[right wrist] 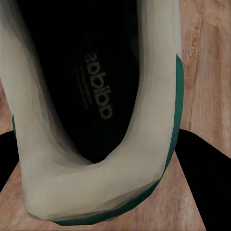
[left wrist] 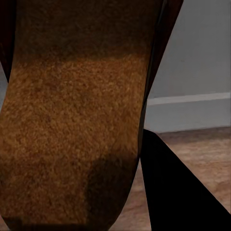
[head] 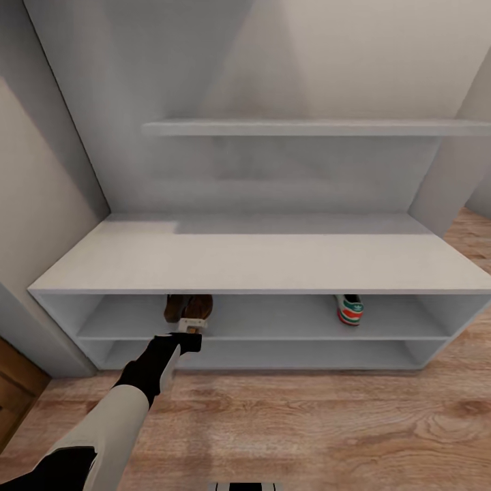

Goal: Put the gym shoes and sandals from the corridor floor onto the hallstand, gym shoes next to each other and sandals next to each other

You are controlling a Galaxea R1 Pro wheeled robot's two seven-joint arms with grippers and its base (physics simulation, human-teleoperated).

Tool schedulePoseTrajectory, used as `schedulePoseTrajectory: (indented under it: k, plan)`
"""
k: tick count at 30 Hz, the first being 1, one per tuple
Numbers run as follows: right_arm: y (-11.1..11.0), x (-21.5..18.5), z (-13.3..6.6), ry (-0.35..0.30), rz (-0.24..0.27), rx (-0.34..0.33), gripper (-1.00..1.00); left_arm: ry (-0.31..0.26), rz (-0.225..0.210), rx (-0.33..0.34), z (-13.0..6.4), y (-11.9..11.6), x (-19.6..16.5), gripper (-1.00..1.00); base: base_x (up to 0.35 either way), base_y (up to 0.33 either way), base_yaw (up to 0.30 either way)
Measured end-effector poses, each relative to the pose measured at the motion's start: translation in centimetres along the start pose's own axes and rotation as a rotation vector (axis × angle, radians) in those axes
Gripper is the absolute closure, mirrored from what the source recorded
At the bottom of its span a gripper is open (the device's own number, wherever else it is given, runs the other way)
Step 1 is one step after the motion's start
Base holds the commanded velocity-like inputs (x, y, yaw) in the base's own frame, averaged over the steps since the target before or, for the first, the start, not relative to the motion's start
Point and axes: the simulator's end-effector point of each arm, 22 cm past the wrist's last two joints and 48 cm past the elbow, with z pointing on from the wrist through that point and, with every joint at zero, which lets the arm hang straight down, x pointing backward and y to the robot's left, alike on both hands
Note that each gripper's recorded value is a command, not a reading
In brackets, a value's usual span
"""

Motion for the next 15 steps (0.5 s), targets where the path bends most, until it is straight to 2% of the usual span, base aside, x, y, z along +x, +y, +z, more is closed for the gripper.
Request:
schedulePoseTrajectory:
  k: [3,8,15]
  plan:
    - [-0.01,0.01,0.00,0.000,0.000,0.000,1.00,0.001,-0.001,0.001,0.01,-0.09,0.06,1.00,0.062,-0.014,0.000]
    - [0.01,-0.01,-0.01,0.000,-0.001,-0.001,1.00,0.000,-0.001,0.000,-0.01,0.01,0.04,1.00,0.176,-0.105,0.000]
    - [0.04,0.00,0.00,0.000,-0.001,-0.001,1.00,0.001,-0.002,0.001,0.01,-0.01,0.08,1.00,0.061,-0.019,0.000]
